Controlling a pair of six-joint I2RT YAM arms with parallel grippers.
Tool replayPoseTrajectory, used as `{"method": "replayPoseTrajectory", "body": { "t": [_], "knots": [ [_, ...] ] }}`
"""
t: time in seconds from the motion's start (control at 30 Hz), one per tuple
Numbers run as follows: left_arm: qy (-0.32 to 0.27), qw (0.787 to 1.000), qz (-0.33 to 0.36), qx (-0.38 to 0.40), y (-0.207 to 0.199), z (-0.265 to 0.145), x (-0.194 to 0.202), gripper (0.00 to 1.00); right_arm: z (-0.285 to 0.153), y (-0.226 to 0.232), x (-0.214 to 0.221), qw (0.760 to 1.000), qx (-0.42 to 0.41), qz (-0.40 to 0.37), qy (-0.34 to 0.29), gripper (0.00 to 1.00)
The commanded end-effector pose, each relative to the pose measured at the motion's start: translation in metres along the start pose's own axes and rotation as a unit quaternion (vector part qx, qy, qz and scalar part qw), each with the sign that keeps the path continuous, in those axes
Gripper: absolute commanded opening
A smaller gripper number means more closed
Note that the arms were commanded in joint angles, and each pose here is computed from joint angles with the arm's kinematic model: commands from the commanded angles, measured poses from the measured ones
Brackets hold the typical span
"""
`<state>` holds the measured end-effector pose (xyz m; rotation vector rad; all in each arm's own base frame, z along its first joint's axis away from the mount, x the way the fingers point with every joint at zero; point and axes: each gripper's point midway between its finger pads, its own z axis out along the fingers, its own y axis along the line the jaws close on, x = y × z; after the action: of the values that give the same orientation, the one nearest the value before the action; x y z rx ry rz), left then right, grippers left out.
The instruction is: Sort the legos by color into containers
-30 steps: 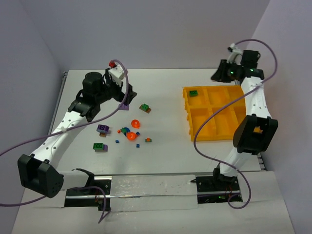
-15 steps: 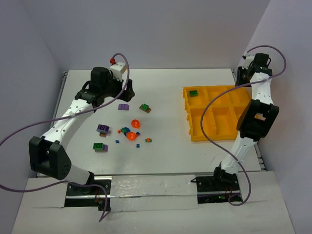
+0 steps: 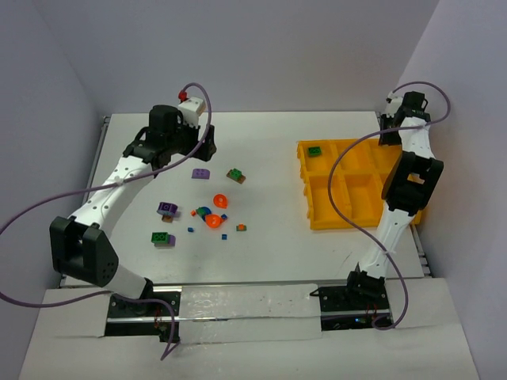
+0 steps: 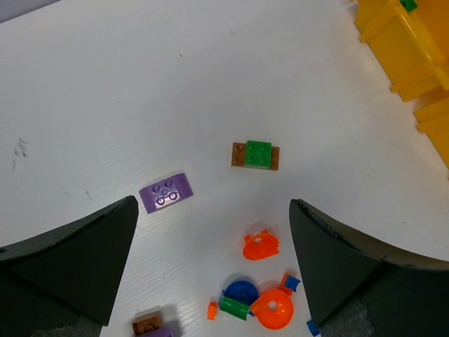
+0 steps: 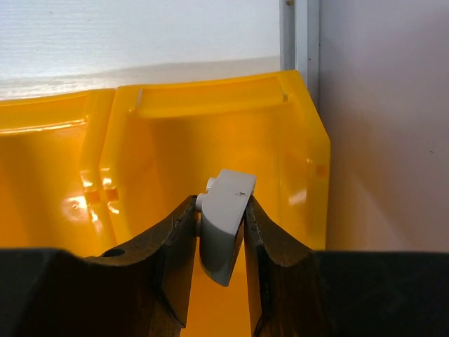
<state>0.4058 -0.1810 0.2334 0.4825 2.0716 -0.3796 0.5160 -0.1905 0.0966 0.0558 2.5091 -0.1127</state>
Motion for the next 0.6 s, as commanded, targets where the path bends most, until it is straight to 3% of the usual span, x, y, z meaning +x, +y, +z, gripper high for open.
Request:
{"method": "replayPoseTrajectory", "body": {
  "t": [0.0,0.1,0.27,0.57],
  "knots": [
    [-0.011,1.0,0.001,-0.017,0.009,-0.001,-0.019,0.99,0.013,-0.005,-0.01,1.0,0.019,-0.013,-0.011,0.03],
    [-0.005,1.0,0.016,-0.018,0.013,0.002,-0.018,0.99,0.022,-0.005,-0.005,1.0,0.02,-0.012,-0.004,0.08],
    [-0.003,1.0,0.014,-0.018,0.013,0.004,-0.017,0.99,0.03,-0.002,-0.004,1.0,0.022,-0.016,-0.002,0.33],
    [-0.001,1.0,0.01,-0.021,0.016,0.008,-0.015,0.99,0.032,-0.001,-0.013,0.999,0.041,-0.023,-0.011,0.64]
  ]
}}
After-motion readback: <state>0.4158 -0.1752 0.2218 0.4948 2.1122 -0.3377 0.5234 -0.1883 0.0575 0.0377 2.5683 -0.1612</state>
